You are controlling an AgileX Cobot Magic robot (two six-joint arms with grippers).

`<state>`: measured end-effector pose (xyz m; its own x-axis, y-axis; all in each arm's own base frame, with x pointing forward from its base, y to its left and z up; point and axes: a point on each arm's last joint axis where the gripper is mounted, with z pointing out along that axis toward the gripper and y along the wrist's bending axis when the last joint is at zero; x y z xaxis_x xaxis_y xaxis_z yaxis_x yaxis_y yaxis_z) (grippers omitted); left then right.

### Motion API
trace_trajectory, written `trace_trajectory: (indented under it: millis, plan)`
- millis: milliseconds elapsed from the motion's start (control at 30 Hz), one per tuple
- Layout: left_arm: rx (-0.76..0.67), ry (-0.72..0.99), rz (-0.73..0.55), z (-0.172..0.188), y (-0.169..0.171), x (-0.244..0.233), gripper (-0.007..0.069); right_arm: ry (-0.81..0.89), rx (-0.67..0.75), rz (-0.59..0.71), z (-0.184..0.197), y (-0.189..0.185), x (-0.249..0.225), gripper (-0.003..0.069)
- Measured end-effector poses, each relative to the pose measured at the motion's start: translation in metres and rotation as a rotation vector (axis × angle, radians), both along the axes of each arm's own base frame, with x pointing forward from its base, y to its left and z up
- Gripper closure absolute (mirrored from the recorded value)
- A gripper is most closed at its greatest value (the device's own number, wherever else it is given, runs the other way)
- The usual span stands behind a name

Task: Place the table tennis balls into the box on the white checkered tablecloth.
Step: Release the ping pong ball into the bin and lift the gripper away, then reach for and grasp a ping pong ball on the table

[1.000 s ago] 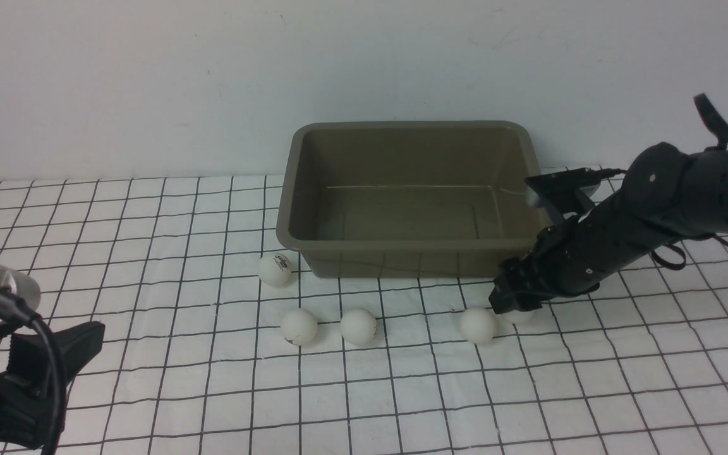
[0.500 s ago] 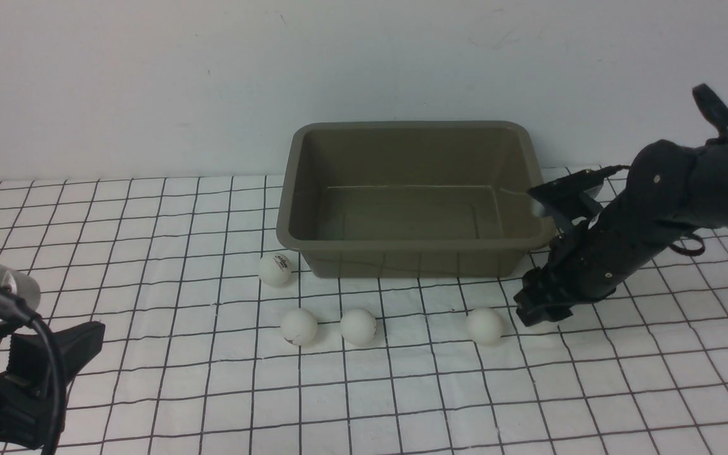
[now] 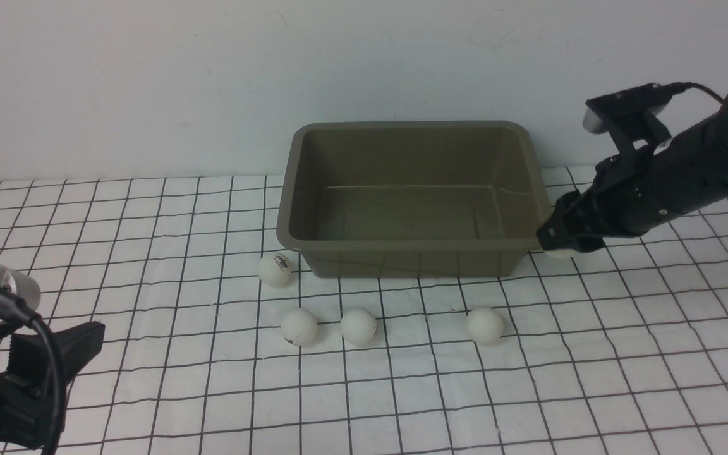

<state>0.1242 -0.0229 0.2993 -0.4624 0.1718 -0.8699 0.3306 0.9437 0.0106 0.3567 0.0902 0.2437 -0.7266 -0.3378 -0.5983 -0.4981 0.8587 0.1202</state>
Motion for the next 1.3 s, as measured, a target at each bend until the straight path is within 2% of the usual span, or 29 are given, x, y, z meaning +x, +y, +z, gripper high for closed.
trace_trajectory:
  millis: [100,300,600,700,833,933,1000,1100,1167,1300]
  plan:
    - [0.000,0.000,0.000,0.000,0.000,0.000,0.0144,-0.050,0.081,0.019,0.001,0.007,0.008,0.0308]
    - [0.000,0.002,-0.001,0.000,0.000,0.000,0.0144,-0.099,0.144,0.064,0.008,0.018,0.034,0.0308]
    - [-0.001,0.019,-0.013,-0.001,-0.001,-0.001,0.0144,-0.150,0.104,0.124,0.008,0.024,0.072,0.0305]
    - [-0.001,0.019,-0.013,-0.001,-0.001,-0.001,0.0144,-0.146,0.098,0.130,0.005,0.025,0.073,0.0267]
    - [-0.001,0.019,-0.013,-0.001,-0.001,-0.001,0.0144,-0.138,0.093,0.140,0.001,0.025,0.074,0.0123]
    - [-0.001,0.019,-0.013,-0.001,-0.001,-0.001,0.0144,-0.157,0.079,0.159,0.005,0.025,0.073,0.0076]
    - [0.000,0.019,-0.013,-0.001,-0.001,-0.001,0.0144,-0.183,0.064,0.164,0.014,0.022,0.070,0.0076]
    - [0.001,0.019,-0.013,-0.001,-0.001,-0.001,0.0144,-0.263,0.049,0.152,0.047,0.014,0.061,0.0095]
    - [0.002,0.019,-0.013,-0.001,-0.001,-0.001,0.0144,-0.346,0.029,0.114,0.087,0.000,0.045,0.0114]
    - [0.002,0.019,-0.013,-0.001,-0.001,-0.001,0.0144,-0.380,0.003,0.072,0.134,-0.016,0.010,0.0131]
